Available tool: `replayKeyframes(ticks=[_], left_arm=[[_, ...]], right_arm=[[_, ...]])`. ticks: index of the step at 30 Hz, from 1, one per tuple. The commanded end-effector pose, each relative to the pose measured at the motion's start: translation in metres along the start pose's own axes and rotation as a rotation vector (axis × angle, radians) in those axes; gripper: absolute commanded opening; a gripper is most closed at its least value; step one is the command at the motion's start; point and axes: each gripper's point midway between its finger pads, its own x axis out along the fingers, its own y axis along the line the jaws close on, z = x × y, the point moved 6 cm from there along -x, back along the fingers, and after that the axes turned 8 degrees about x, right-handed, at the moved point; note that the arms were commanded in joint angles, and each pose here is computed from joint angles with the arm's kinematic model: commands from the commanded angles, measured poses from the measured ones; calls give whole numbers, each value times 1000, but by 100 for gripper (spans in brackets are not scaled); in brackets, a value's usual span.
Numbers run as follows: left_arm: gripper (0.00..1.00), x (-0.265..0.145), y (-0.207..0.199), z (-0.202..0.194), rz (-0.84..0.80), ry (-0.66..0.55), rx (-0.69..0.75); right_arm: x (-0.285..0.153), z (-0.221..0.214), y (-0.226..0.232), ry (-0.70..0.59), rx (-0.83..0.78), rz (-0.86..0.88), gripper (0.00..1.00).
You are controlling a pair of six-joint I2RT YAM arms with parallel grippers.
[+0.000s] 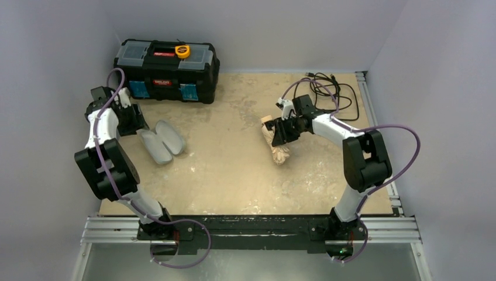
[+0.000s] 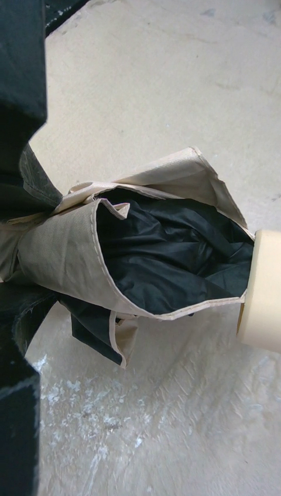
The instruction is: Open the umbrella
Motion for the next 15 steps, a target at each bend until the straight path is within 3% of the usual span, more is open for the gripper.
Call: replayKeyframes(ticks=[1,3,4,5,7,11,15], left_arm=[[61,-27,-3,14,-37,-136,51],[75,-37,-10,20,-77,-189,81],[90,-44,-16,25,-107,-226,98],[97,-50,-22,29,-136,-258,118],[100,-62,-44,37,-196,-293,210],[100,-80,-101,42,-311,-333,460],[100,-92,-158,39,-481,-416,618]], right_arm=[[4,13,4,-58,-47,36,0],[5,11,2,-53,-53,30,0],[6,10,0,-53,-55,25,5],[8,9,-1,-52,-58,21,11],[12,6,-4,-38,-60,19,20],[14,0,-6,-20,-50,19,49],[10,0,-6,-18,-49,4,78]])
